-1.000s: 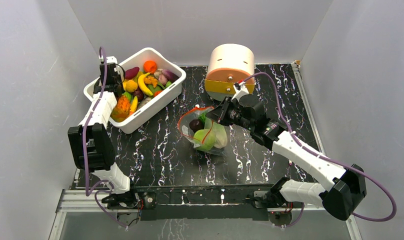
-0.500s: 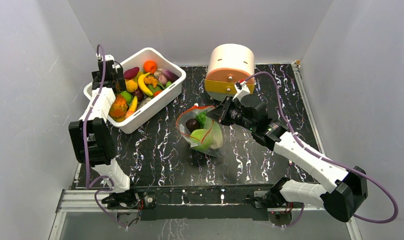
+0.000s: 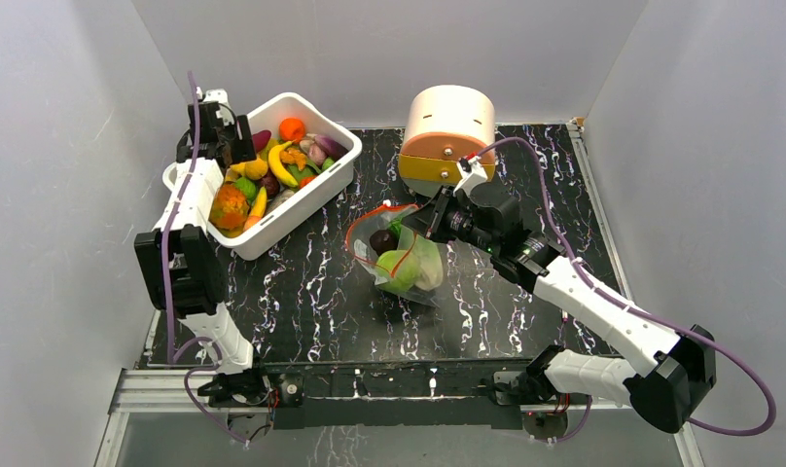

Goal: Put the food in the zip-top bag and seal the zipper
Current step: Pick up the fake vegetable from the bin.

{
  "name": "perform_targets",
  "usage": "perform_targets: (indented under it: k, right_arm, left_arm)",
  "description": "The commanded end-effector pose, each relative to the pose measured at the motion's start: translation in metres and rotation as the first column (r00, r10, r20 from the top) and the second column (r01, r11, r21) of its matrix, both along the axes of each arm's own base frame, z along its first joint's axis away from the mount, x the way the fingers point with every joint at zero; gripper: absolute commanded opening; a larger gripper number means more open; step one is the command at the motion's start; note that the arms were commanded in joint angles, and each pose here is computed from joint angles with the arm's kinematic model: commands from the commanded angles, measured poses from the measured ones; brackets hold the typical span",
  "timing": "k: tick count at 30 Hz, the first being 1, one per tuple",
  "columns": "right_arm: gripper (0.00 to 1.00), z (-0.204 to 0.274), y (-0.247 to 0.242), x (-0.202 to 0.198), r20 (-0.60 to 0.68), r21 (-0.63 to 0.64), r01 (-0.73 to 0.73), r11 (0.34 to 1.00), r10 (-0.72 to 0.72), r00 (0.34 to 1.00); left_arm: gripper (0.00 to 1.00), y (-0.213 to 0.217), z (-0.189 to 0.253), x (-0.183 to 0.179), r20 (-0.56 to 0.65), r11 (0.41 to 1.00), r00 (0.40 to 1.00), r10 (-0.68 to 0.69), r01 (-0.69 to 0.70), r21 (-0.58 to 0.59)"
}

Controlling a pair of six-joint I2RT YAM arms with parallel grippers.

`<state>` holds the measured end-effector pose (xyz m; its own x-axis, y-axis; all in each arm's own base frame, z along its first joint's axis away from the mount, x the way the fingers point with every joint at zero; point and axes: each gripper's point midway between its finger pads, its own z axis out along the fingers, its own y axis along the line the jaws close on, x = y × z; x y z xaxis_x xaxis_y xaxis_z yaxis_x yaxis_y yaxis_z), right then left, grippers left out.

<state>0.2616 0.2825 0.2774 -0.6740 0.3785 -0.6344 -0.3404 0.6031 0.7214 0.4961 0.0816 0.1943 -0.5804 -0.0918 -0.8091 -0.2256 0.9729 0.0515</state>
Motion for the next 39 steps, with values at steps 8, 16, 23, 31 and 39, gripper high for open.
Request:
perform_targets:
  k: [8, 16, 23, 31, 39]
  right_arm:
    - [0.00, 0.059, 0.005, 0.007, 0.131, 0.093, -0.002, 0.996, -0.010, 0.991]
    - [0.00, 0.061, 0.004, 0.009, 0.135, 0.092, 0.008, 0.996, -0.021, 0.991]
    - [0.00, 0.060, 0.005, 0.011, 0.138, 0.082, 0.006, 0.997, -0.018, 0.990]
    - [0.00, 0.060, 0.004, 0.010, 0.136, 0.091, 0.010, 0.996, -0.022, 0.990]
    - [0.00, 0.057, 0.003, 0.009, 0.131, 0.091, 0.013, 0.996, -0.025, 0.991]
  left_arm:
    - [0.66, -0.017, -0.012, 0.042, 0.019, 0.994, 0.995, -0.095, 0.096, -0.059]
    - [0.73, -0.020, -0.044, 0.056, -0.030, 0.991, 0.993, -0.111, 0.109, -0.084]
    - [0.73, -0.019, -0.066, 0.058, -0.080, 0.991, 0.991, -0.109, 0.102, -0.092]
    - [0.54, -0.022, -0.070, 0.057, -0.092, 0.988, 0.989, -0.120, 0.111, -0.105]
    - [0.47, -0.022, -0.054, 0.042, -0.095, 0.990, 0.991, -0.097, 0.085, -0.115]
